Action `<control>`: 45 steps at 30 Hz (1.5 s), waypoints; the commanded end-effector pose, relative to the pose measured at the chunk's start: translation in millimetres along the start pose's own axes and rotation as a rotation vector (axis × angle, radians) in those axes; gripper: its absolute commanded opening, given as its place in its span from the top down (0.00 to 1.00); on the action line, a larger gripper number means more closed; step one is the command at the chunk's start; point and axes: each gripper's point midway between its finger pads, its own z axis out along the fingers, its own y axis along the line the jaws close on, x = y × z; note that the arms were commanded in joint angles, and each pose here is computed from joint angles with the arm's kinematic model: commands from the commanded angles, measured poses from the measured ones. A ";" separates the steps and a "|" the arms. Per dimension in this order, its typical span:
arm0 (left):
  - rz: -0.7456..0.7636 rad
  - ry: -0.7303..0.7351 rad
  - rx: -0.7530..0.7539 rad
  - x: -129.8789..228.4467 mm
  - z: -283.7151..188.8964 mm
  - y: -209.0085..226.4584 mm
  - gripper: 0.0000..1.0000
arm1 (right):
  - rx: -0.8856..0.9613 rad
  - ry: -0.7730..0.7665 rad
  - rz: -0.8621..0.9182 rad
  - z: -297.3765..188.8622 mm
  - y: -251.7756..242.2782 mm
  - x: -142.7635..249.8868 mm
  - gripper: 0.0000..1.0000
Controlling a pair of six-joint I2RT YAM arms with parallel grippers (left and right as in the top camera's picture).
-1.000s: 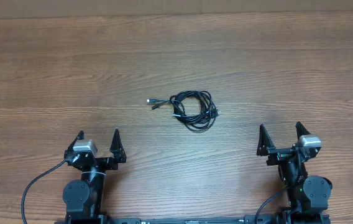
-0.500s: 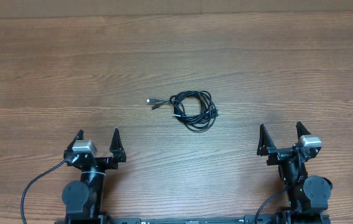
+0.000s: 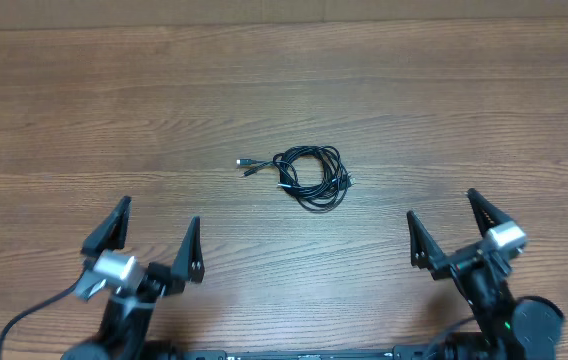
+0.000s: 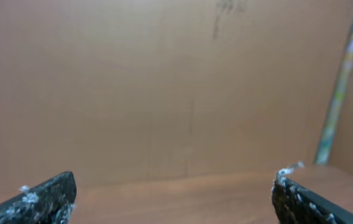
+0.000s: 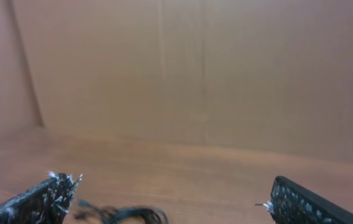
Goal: Untangle cables
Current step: 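Raise both arms and swing grippers toward the black cable coil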
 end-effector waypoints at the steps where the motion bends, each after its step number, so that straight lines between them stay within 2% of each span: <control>1: 0.066 -0.071 0.076 -55.1 -19.6 -27.8 0.00 | -0.059 -0.070 -0.029 -17.5 22.0 -52.3 0.00; 7: 0.164 -0.131 0.081 -111.7 -52.6 -49.7 0.00 | -0.057 -0.117 -0.103 -55.3 43.6 -113.3 0.00; 13: 0.190 -0.158 0.083 -142.1 -70.7 -61.6 0.00 | -0.001 -0.160 -0.119 -87.4 51.0 -153.6 0.00; 18: 0.154 -0.033 0.103 -143.3 -52.5 -61.5 0.00 | 0.008 -0.150 -0.114 -91.8 53.6 -172.9 0.00; 23: 0.107 0.177 0.228 -137.8 -19.2 -72.7 0.00 | 0.021 -0.008 -0.060 -75.7 47.5 -175.0 0.00; 27: 0.035 0.391 0.302 -125.4 7.8 -74.6 0.00 | 0.029 0.172 0.010 -54.9 39.8 -167.3 0.00; 33: -0.123 0.754 0.286 -84.4 38.6 -57.2 0.00 | -0.029 0.480 0.152 -22.0 39.3 -148.9 0.00; 39: -0.340 1.114 0.243 -21.5 52.4 -40.8 0.00 | -0.124 0.774 0.342 10.3 43.8 -113.7 0.00; 45: -0.507 1.381 0.197 35.2 61.9 -26.3 0.00 | -0.225 0.993 0.559 39.9 49.5 -72.7 0.00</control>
